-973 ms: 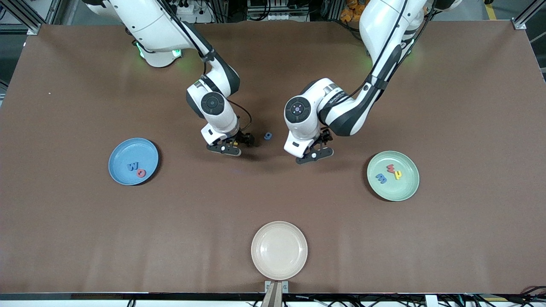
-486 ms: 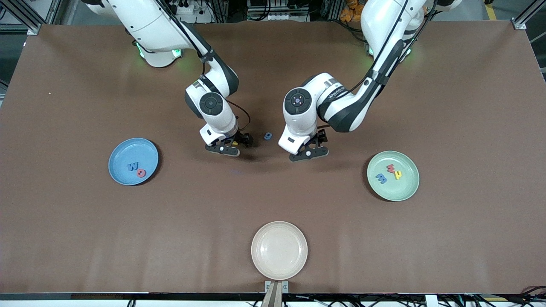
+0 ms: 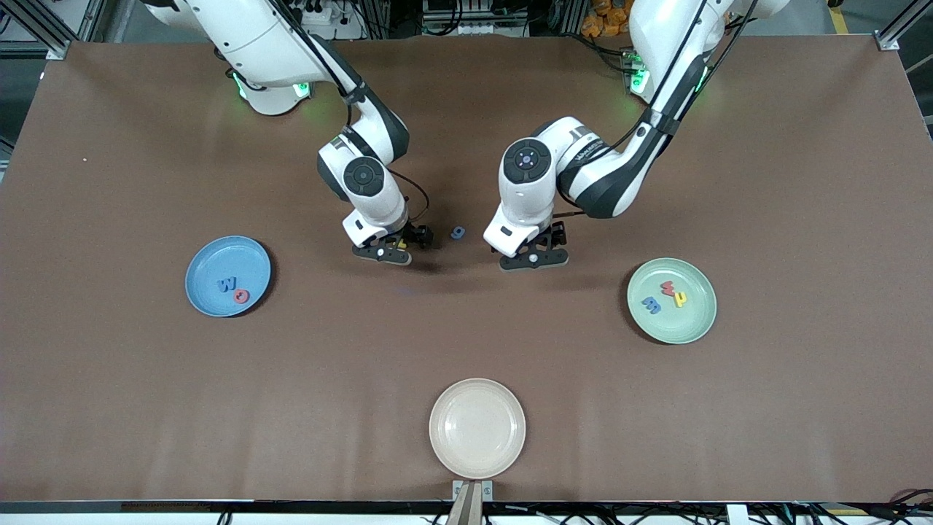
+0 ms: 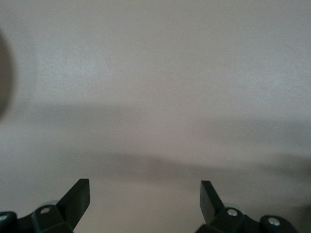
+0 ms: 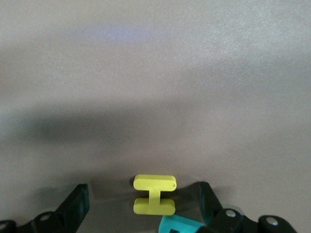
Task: Sort uppercase to blue plate, lowercase to green plate
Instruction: 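Place the H on the blue plate while the left gripper reaches the blue 6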
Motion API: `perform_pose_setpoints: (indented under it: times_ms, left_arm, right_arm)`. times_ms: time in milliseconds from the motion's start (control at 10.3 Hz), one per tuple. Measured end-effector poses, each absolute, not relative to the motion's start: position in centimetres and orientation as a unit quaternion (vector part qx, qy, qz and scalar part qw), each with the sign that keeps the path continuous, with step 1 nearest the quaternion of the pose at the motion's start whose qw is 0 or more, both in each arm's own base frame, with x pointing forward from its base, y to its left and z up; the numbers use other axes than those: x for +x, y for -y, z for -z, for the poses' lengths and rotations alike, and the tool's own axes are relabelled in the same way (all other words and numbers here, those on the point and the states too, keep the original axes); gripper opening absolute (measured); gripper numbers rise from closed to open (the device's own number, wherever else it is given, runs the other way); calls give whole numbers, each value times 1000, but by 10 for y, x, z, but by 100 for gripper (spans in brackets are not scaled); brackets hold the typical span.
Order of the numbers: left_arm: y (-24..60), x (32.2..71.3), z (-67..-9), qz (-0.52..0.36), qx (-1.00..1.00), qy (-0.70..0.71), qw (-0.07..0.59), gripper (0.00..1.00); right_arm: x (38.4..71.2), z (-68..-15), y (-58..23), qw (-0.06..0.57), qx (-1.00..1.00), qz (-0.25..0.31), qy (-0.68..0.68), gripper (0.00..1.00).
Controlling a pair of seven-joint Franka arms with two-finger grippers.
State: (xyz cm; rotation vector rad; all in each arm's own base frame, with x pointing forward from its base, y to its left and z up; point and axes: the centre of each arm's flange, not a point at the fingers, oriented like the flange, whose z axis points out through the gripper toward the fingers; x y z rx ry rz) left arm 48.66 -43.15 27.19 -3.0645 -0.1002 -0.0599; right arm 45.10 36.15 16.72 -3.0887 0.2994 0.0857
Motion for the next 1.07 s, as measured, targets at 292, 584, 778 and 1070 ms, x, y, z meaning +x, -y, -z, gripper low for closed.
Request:
perform_pose_setpoints:
  times_ms: [292,584,778,1070]
  left_arm:
    - [426,480,-272,34,-999,15,20,100]
    - [417,478,-277,45,-999,12,10,100]
    - [416,479,-277,46,-999,13,9,100]
    - [421,474,-272,46,-999,9,3,100]
  right_arm:
    - [451,-168,-362,18,-995,-28,-96,98]
    - [454,-177,-361,20,-995,-22,-97,52]
    - [456,-180,-360,19,-995,-20,-96,35]
    - [476,-196,-333,8,-997,-17,-77,35]
